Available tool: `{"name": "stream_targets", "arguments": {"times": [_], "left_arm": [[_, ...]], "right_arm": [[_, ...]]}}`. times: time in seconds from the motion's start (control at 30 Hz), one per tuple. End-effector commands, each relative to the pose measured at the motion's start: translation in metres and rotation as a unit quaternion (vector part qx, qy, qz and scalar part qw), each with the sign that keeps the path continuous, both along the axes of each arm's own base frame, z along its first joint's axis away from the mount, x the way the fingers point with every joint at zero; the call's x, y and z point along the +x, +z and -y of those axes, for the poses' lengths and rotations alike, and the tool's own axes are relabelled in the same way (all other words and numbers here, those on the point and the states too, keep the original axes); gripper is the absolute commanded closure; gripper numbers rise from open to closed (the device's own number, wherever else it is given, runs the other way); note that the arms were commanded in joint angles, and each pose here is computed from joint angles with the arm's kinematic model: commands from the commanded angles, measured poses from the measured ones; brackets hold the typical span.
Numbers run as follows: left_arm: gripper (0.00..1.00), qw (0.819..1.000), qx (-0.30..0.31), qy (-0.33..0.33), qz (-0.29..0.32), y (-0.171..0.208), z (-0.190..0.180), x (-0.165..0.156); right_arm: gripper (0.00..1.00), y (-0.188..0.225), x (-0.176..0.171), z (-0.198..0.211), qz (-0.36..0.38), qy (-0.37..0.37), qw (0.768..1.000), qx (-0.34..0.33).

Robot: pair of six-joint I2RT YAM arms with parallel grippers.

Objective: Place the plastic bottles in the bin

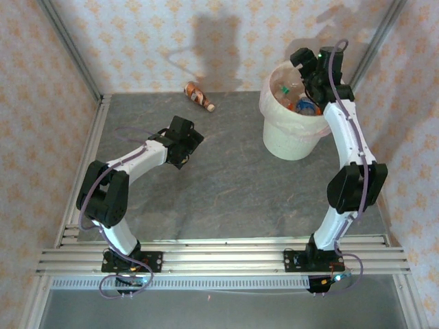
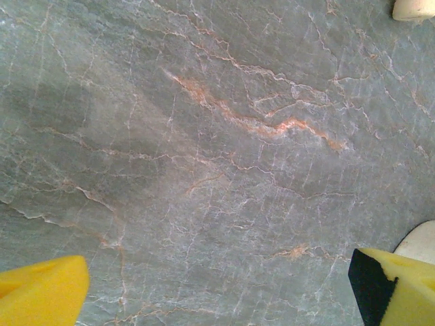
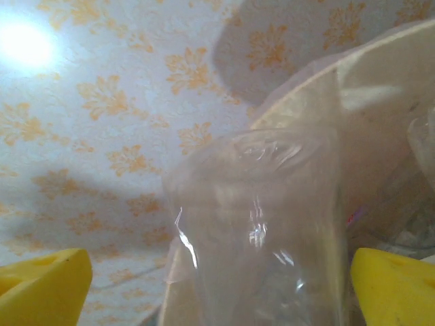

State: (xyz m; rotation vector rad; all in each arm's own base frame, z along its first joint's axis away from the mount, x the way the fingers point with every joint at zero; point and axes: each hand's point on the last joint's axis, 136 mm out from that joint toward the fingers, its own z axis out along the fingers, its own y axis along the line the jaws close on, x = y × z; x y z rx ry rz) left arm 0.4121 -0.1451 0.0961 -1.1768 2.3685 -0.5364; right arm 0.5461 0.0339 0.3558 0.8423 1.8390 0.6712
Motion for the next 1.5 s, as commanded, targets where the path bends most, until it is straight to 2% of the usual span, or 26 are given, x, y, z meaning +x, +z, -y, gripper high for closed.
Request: {"name": "stream_targets", "arguments": {"times": [0.0, 0.33, 0.57, 0.63, 0.77, 0.87, 0.97, 1.23, 1.47], "left_arm": [[0.0, 1.0, 0.017, 0.004, 0.009, 0.012, -0.004, -0.002], [0.0, 1.0, 0.012, 0.0, 0.003, 0.005, 0.0, 0.001], [0.0, 1.0, 0.01, -0.002, 0.001, 0.006, 0.003, 0.004], [0.0, 1.0, 0.009, -0.003, -0.001, 0.004, 0.003, 0.004], [0.0, 1.0, 0.009, -0.001, -0.005, 0.001, 0.003, 0.003], [0.0, 1.0, 0.01, -0.003, -0.006, 0.001, 0.003, 0.002], [0.0, 1.0, 0.016, -0.006, -0.006, 0.003, 0.002, 0.003], [0.0, 0.999, 0.03, -0.026, 0.014, 0.016, 0.007, 0.02], [0.0, 0.992, 0.093, -0.045, 0.072, 0.05, 0.004, 0.064]], "right_arm": [[0.01, 0.027, -0.006, 0.008, 0.032, -0.031, 0.999, 0.021], [0.01, 0.053, -0.03, 0.019, 0.063, -0.036, 0.996, -0.043], [0.0, 0.056, -0.024, -0.012, 0.021, 0.092, 0.988, -0.118], [0.01, 0.047, -0.023, -0.016, -0.001, 0.106, 0.988, -0.116], [0.0, 0.008, -0.02, -0.04, -0.041, 0.166, 0.983, -0.071], [0.0, -0.027, -0.019, -0.047, -0.081, 0.182, 0.979, -0.051], [0.0, -0.042, -0.019, -0.048, -0.101, 0.19, 0.975, -0.049], [0.01, -0.008, -0.023, -0.042, -0.071, 0.186, 0.976, -0.086], [0.01, 0.024, -0.045, -0.038, -0.041, 0.187, 0.975, -0.114]]}}
